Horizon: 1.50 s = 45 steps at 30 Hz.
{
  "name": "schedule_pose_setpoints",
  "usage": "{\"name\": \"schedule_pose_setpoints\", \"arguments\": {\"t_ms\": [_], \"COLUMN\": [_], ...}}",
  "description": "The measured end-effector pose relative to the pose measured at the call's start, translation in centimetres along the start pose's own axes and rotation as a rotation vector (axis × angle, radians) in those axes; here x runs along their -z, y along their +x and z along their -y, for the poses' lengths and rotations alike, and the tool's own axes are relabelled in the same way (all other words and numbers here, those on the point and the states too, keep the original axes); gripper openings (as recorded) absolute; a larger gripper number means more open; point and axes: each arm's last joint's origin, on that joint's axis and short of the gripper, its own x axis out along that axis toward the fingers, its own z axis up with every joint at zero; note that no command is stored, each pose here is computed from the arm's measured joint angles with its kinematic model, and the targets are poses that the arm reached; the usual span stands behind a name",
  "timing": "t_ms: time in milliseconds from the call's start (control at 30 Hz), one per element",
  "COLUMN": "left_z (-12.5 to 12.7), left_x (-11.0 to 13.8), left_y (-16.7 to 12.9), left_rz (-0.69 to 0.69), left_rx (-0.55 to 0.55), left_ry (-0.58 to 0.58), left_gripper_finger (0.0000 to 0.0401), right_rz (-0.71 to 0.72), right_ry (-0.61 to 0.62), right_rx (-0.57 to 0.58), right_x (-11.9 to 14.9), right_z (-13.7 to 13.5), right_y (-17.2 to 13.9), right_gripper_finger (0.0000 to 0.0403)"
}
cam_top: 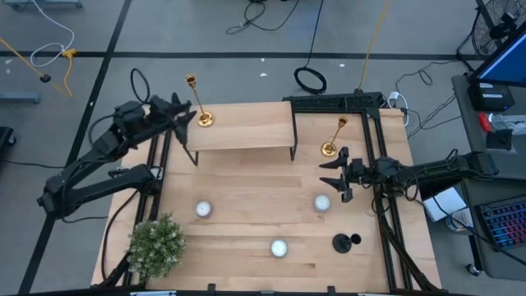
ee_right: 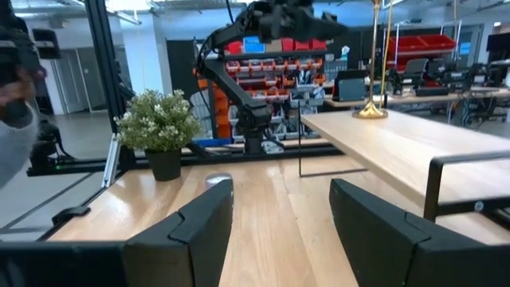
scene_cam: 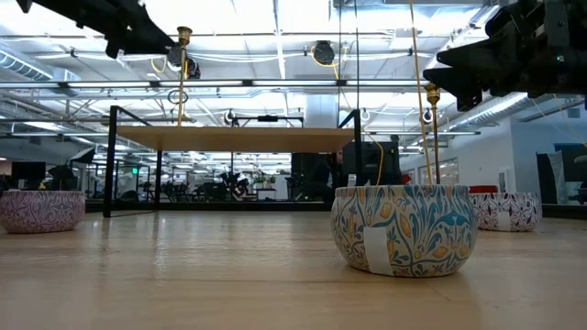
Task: Pick & Place candle stick holders
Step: Put the black candle holder on the shelf aligned with the other candle holder
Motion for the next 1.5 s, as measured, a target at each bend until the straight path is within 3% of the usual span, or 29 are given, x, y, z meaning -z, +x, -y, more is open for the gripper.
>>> {"name": "schedule_pose_setpoints", "arguments": {"t_ms": [500,567,633,733,833,967,1233,1500], "left_z": [3.6,4.1,4.5,5.2,5.7,6.3,7.7,9.4], "left_x": [-0.2,-0.2,-0.2,-0.1,-0.1,0.1,0.8,0.6], "left_y": [-1.6,-1.7,-1.9,-2.1,-2.1,-1.6,0.2,2.2], "left_rz": [0.001,0.000,0.006,0.023,0.035,0.009,-0.078,0.000], "left_rx": [0.691,0.737,0.778,0.834,0.852,0.835,0.881,0.926], "left_ry": [-0.059,-0.047,-0.018,0.035,0.063,0.068,0.084,0.146], "left_gripper_finger": [0.0175,0.0175,0.0175,0.0175,0.0175,0.0175,0.0175,0.0175], "right_rz": [-0.132,-0.136,-0.144,-0.151,-0.159,-0.199,-0.322,-0.362], "right_ry": [0.048,0.045,0.019,-0.027,-0.038,-0.119,-0.152,-0.200], "right_rx": [0.012,-0.030,-0.149,-0.380,-0.521,-0.578,-0.640,-0.770], "right_x": [1.3,1.3,1.3,1.3,1.5,2.1,3.4,3.9], "right_z": [0.1,0.0,-0.5,-1.4,-2.2,-2.8,-3.4,-4.5], "right_y": [-0.1,-0.1,-0.1,-0.3,-0.6,-0.8,-1.4,-2.1], "right_gripper_finger": [0.0205,0.0205,0.0205,0.0205,0.0205,0.0205,0.0205,0.0205]}}
